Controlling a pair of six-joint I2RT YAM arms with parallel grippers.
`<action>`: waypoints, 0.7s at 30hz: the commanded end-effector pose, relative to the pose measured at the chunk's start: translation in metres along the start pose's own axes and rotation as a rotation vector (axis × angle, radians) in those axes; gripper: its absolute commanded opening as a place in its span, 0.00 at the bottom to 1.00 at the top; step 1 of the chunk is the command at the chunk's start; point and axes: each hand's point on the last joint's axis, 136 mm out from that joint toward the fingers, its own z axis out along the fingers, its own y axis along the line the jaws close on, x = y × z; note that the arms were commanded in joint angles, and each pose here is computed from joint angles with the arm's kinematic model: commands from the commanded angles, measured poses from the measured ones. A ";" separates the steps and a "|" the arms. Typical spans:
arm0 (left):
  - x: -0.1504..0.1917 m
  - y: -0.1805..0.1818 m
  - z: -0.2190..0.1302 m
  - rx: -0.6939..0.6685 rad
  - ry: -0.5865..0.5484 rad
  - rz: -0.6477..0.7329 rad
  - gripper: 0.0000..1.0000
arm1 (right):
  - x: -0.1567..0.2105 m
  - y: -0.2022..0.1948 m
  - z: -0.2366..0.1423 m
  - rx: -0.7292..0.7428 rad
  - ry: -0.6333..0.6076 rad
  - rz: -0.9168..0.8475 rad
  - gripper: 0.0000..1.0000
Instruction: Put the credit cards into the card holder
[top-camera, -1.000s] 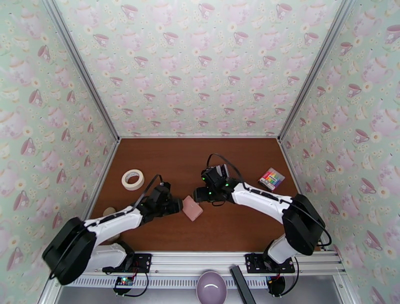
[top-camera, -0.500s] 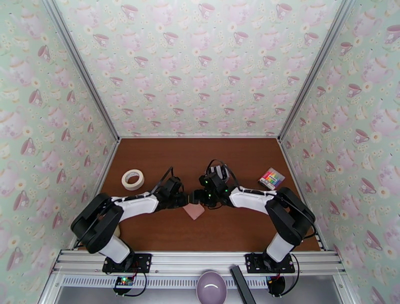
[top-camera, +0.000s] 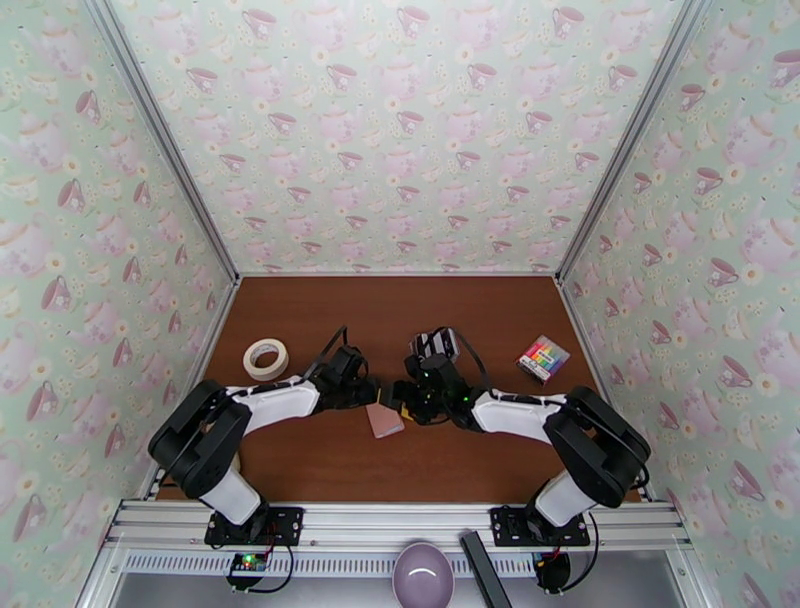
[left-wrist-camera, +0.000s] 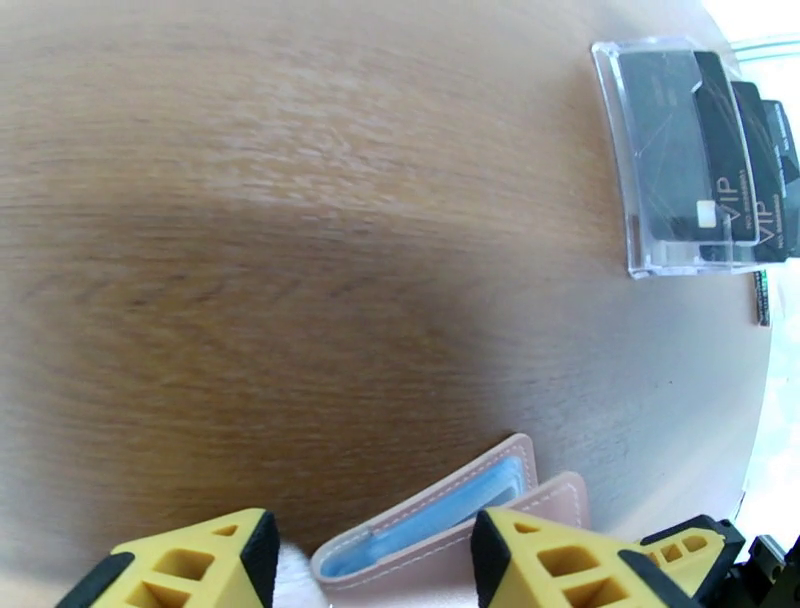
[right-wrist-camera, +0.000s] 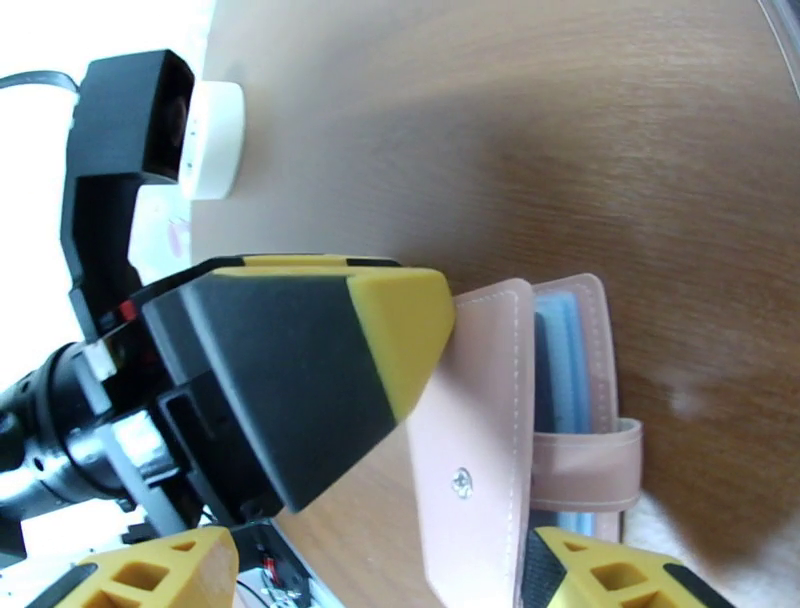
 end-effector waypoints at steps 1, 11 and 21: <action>0.000 0.001 -0.023 0.010 -0.044 -0.001 0.59 | -0.006 -0.001 -0.010 0.027 -0.058 0.007 0.79; 0.024 0.003 -0.022 0.005 -0.002 0.007 0.60 | 0.004 -0.028 -0.010 0.146 -0.071 0.037 0.79; 0.039 0.011 -0.005 -0.031 0.025 0.011 0.60 | 0.018 -0.017 0.011 0.004 -0.047 0.121 0.79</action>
